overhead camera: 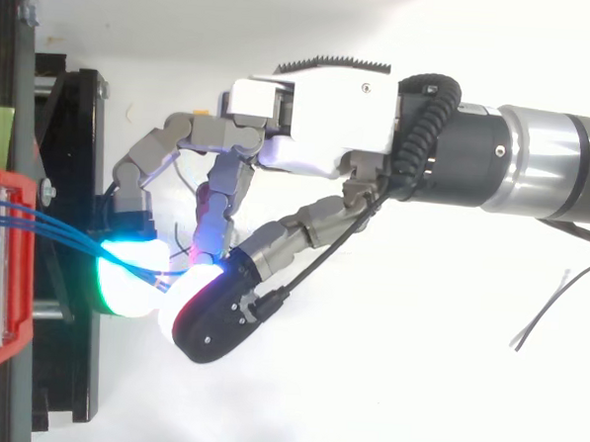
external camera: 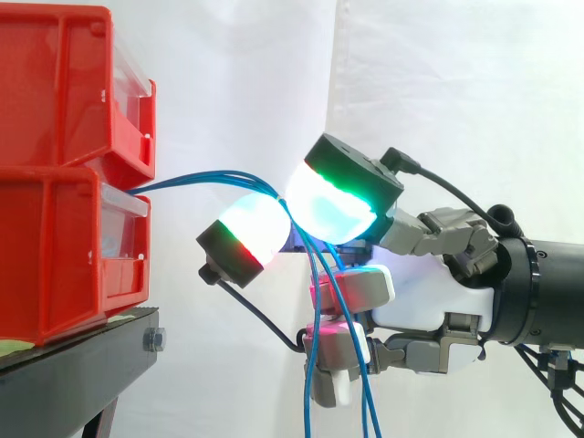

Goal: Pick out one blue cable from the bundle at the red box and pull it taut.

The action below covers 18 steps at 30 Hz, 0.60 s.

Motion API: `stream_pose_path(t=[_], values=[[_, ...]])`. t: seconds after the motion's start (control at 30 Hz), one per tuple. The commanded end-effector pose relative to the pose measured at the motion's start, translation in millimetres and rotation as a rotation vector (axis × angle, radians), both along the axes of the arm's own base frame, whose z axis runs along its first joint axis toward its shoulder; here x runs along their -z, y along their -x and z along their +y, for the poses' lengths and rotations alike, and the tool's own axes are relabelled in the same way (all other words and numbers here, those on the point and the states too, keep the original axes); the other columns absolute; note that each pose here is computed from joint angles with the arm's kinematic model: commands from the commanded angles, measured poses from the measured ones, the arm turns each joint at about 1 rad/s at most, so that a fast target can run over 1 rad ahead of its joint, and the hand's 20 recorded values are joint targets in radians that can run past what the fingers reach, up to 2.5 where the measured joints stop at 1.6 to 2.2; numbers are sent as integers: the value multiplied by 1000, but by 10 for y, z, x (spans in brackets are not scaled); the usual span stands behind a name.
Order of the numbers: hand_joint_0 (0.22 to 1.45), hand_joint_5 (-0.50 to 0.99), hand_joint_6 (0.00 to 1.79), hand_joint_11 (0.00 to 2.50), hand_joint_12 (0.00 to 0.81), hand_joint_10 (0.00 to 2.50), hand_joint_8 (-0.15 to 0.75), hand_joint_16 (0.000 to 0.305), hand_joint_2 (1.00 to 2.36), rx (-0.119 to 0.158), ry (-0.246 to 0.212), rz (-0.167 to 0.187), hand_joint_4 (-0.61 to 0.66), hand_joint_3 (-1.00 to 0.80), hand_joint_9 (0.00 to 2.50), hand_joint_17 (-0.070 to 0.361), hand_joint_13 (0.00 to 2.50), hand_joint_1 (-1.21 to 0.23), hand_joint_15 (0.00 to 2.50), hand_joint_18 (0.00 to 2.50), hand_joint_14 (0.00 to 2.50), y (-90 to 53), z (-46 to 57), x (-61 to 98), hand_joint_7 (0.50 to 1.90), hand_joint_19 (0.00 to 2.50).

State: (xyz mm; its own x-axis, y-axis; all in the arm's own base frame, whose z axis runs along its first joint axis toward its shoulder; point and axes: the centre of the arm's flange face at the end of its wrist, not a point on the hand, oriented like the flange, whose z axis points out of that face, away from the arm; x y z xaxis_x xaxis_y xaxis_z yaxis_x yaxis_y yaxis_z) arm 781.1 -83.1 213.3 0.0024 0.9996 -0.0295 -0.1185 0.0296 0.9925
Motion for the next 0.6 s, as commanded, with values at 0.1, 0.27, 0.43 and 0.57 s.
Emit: stream_pose_path(t=[0.1,0.27,0.43,0.57], values=[[582,-149,899,1027,357,31,271,51,1000,0,0,-1,42,-500,1422,115,1297,-624,731,1000,26,0,-2,-4,868,807],[565,-148,896,1031,363,28,278,52,1000,-2,-1,1,45,-500,1425,116,1298,-645,741,1002,25,2,0,-2,865,798],[546,-148,892,1021,371,29,283,52,1000,-3,-1,6,56,-500,1413,118,1297,-656,731,1007,26,4,1,13,863,799],[559,-136,879,1010,372,29,285,51,1000,-3,0,7,50,-500,1436,115,1295,-539,739,991,25,8,-20,15,881,813]])
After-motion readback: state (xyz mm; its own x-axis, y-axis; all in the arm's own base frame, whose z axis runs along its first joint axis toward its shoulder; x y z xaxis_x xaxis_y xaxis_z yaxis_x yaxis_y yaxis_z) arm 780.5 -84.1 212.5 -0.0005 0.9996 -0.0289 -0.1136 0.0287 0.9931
